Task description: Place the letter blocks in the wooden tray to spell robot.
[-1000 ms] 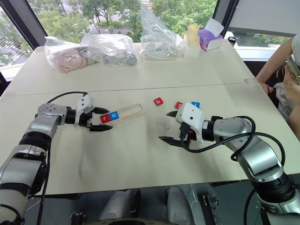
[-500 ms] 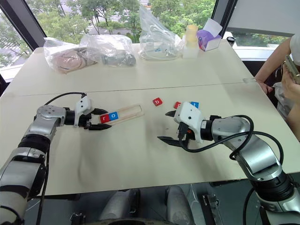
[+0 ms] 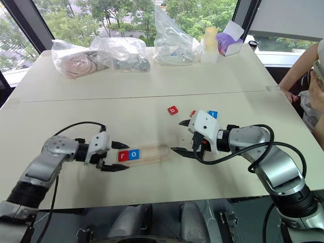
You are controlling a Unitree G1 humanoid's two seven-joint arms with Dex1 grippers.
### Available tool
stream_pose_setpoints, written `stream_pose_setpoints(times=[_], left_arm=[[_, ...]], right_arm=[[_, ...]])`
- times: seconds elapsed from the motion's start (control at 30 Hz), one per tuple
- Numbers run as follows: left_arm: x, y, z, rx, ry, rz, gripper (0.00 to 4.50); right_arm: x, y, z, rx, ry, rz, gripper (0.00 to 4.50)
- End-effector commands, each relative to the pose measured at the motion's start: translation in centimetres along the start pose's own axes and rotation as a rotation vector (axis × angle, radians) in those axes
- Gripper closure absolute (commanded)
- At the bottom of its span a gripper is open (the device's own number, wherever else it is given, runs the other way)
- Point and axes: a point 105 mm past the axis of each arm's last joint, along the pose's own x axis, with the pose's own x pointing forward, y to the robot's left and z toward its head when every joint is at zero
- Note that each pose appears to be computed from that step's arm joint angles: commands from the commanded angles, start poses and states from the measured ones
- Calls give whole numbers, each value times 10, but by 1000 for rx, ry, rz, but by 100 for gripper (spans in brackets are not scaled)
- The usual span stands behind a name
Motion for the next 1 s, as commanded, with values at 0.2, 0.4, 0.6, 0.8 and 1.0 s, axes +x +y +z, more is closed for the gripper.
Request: stream_pose_setpoints(times=[0.2, 0.4, 0.6, 0.8, 1.0], left_arm=[[20, -20, -6, 52, 79, -21, 138], [21, -17, -16, 55, 106, 10, 138], [14, -13, -28, 5, 130, 34, 2], [-21, -11, -46, -62, 181, 75, 2], [-64, -15, -54, -160, 191, 133, 2]], right_arm=[[-2, 1, 10, -40, -21, 1, 0], [0, -2, 12, -42, -29, -7, 0], [5, -3, 13, -47, -37, -9, 0], [10, -8, 16, -57, -48, -2, 0], [24, -18, 14, -52, -66, -20, 0]])
